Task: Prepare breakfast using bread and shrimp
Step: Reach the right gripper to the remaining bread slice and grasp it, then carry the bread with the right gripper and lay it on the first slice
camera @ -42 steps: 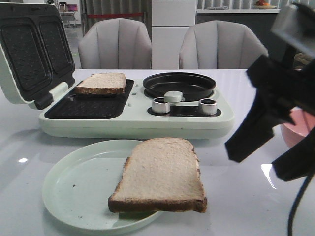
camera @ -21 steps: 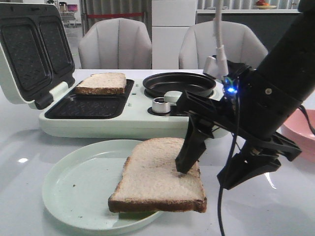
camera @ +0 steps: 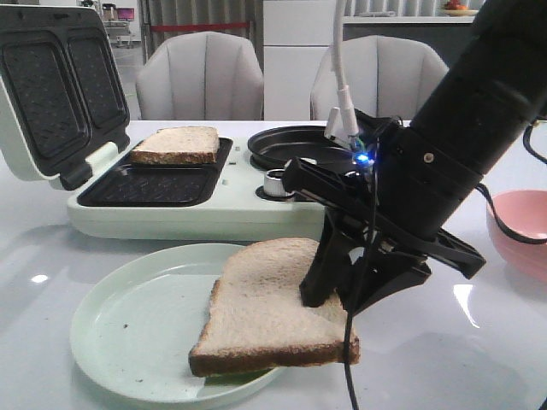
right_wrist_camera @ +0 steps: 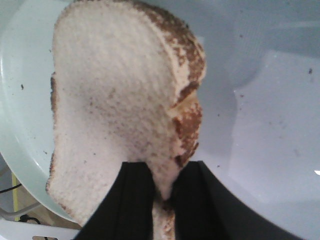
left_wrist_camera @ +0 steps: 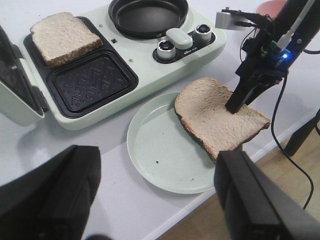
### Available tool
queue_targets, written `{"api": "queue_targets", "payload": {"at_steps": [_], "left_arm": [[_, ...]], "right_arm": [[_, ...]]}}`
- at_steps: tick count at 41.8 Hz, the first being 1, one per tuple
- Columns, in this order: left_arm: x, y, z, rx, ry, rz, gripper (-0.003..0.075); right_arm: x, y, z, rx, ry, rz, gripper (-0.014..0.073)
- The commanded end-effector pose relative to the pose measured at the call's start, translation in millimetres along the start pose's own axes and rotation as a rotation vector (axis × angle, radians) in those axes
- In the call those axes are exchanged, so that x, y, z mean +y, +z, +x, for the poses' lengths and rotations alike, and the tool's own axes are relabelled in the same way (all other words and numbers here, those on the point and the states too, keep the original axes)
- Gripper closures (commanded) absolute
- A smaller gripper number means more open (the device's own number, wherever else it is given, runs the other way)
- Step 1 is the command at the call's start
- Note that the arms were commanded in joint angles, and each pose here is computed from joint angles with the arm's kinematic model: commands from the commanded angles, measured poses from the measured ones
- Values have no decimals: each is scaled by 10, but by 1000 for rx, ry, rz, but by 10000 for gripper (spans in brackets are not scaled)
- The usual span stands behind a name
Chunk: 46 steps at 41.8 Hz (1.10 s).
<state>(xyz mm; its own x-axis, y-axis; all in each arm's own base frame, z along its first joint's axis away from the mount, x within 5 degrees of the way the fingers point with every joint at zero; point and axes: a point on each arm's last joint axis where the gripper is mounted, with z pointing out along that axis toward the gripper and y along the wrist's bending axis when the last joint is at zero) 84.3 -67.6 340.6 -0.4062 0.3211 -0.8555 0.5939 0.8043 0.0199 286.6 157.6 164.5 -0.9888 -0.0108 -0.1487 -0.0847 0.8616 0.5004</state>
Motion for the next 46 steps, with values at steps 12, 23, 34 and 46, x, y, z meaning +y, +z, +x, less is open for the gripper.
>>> {"api": "queue_targets", "payload": {"at_steps": [12,23,34,46], "left_arm": [[-17,-52,-140,-100,4,21,191],[-17,-52,-140,-100,4,21,192],[-17,-52,-140,-100,4,21,191],[-17,-52,-140,-100,4,21,191]], "right_arm": [[209,-340,-14,-70,-75,-64,550],[490,-984,101,-250,-184,-138,550],[788,-1310,-130,-446,-171,-258,550],[1081,-1063,-674,-537,-132,-326,550]]}}
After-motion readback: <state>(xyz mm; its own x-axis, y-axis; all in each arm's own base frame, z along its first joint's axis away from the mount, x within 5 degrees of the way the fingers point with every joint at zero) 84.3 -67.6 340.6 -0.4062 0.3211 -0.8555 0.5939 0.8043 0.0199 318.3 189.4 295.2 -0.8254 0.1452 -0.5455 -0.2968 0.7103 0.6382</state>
